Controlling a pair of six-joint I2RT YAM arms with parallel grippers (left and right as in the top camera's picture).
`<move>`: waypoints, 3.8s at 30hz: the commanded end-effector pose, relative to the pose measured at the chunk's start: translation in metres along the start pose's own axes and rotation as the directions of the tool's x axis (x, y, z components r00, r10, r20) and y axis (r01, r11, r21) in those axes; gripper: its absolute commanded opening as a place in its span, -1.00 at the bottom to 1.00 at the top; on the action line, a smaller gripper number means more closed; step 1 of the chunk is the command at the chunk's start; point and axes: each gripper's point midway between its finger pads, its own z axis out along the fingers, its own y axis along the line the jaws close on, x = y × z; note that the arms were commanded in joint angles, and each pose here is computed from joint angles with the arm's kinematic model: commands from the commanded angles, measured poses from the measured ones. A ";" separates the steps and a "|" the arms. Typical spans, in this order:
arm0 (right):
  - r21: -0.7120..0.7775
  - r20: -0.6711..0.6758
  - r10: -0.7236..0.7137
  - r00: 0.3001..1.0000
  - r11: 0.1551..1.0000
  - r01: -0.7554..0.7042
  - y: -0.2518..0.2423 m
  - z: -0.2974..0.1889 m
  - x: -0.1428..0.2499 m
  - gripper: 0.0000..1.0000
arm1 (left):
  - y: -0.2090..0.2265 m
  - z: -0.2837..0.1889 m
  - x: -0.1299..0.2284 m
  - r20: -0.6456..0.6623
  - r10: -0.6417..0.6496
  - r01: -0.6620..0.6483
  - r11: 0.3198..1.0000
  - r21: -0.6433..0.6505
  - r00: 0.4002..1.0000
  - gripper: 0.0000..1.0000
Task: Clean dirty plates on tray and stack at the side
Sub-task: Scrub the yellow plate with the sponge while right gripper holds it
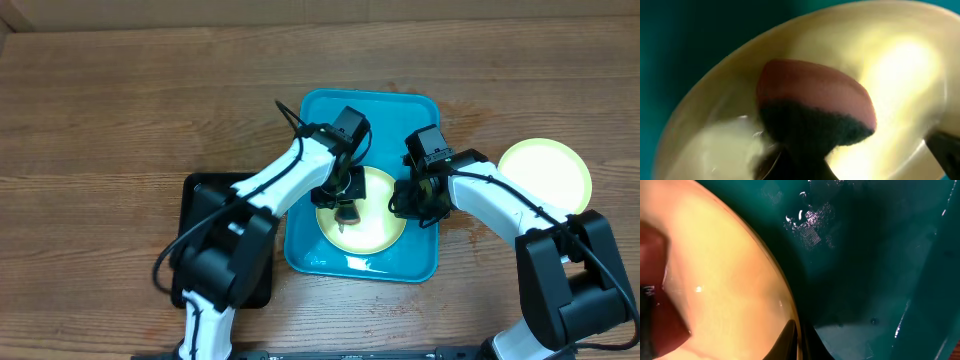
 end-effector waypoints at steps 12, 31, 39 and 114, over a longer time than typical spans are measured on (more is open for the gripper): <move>0.023 -0.013 0.006 1.000 1.000 -0.006 -0.005 0.005 0.003 -0.92 | 0.075 -0.032 -0.038 0.100 -0.059 0.097 0.899 -0.428 0.993 -0.92; 0.023 -0.014 0.006 1.000 1.000 -0.006 -0.005 0.005 0.003 -0.92 | -0.083 0.033 0.028 -0.304 0.144 -0.031 0.937 0.347 0.942 -0.92; 0.022 -0.011 0.005 1.000 1.000 -0.005 -0.005 0.005 0.003 -0.92 | -0.057 0.031 0.047 -0.393 0.085 0.010 0.973 0.233 0.916 -0.91; 0.022 -0.011 0.005 1.000 1.000 -0.005 -0.005 0.004 0.003 -0.92 | 0.103 -0.031 -0.024 0.083 -0.009 0.067 0.679 -0.731 0.997 -0.91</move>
